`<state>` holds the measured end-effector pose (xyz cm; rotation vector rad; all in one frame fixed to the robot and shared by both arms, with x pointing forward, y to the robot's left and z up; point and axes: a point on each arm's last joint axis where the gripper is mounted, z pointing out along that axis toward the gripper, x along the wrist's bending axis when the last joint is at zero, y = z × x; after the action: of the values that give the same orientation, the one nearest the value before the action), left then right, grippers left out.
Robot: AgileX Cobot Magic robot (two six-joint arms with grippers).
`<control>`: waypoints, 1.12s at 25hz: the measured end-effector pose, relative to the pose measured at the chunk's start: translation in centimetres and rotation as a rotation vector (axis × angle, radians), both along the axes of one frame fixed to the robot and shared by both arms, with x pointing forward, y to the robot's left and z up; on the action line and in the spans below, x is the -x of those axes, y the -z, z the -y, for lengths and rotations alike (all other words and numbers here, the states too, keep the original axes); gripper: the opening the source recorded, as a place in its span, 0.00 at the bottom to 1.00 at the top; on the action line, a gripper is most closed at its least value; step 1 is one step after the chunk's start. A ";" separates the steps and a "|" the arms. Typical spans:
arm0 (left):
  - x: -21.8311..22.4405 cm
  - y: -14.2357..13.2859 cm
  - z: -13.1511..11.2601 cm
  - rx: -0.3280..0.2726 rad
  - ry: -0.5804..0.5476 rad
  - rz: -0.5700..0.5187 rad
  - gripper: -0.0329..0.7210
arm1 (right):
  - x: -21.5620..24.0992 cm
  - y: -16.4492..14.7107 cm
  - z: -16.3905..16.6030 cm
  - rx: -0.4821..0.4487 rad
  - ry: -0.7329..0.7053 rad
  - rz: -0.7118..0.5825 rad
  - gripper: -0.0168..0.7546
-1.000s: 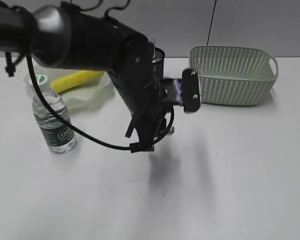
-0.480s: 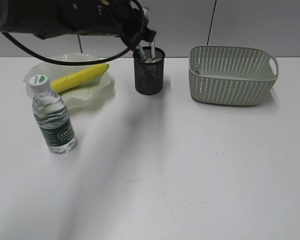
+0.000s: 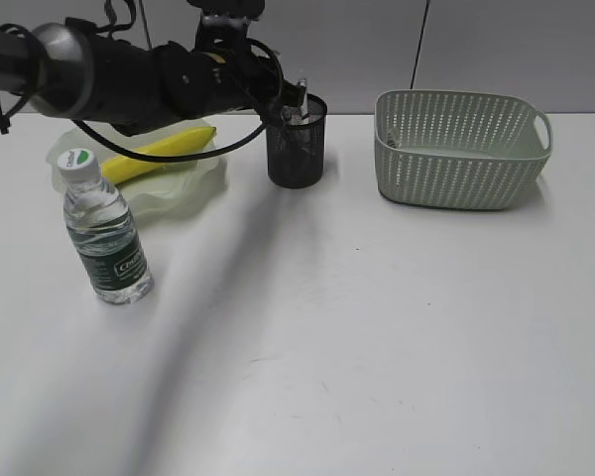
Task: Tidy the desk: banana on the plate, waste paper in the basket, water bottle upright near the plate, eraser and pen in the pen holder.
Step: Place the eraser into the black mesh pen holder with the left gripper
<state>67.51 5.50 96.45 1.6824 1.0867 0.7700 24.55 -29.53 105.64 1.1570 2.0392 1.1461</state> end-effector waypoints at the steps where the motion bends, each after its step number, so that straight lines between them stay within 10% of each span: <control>1: -0.2 0.1 0.1 0.016 -0.009 0.004 0.23 | 0.0 0.0 0.0 0.000 0.000 0.000 0.41; 28: -0.9 3.3 2.7 0.107 0.007 0.088 0.23 | 0.0 0.0 0.0 0.000 0.000 0.000 0.41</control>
<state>68.41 2.75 93.11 1.5473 1.0423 0.7608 24.55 -29.53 105.64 1.1570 2.0392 1.1461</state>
